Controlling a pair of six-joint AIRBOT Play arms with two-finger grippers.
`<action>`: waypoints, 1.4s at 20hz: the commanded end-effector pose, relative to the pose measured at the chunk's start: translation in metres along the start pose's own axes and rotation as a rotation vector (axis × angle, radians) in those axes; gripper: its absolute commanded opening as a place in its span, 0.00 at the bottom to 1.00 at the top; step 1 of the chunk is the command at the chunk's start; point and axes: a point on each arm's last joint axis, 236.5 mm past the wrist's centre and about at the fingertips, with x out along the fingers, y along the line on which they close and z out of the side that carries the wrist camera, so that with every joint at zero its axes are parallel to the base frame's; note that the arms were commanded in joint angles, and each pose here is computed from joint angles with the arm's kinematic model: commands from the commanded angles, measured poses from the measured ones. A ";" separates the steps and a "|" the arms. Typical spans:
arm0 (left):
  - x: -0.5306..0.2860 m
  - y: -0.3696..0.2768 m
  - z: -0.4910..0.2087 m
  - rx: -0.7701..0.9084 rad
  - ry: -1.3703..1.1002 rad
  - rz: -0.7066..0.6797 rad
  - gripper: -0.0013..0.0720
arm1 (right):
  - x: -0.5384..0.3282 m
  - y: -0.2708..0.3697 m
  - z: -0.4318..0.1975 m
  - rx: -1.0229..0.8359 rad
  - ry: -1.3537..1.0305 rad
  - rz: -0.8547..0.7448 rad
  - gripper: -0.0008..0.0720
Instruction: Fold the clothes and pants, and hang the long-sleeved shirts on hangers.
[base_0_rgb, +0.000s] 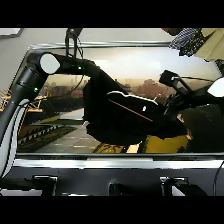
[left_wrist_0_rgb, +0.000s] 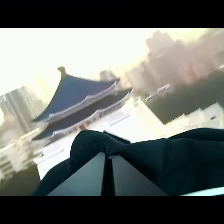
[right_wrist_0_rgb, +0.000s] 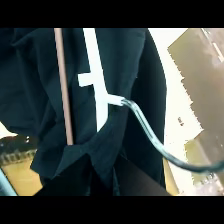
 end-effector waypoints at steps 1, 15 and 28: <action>-0.019 -0.008 0.016 0.019 -0.020 -0.010 0.06 | 0.016 -0.005 0.012 0.008 0.012 -0.038 0.07; -0.043 -0.120 -0.018 0.157 0.104 -0.178 0.06 | -0.004 -0.048 0.086 0.003 -0.180 -0.276 0.07; -0.044 -0.140 -0.100 0.220 0.348 -0.197 0.06 | -0.128 -0.078 0.107 -0.044 -0.232 -0.593 0.07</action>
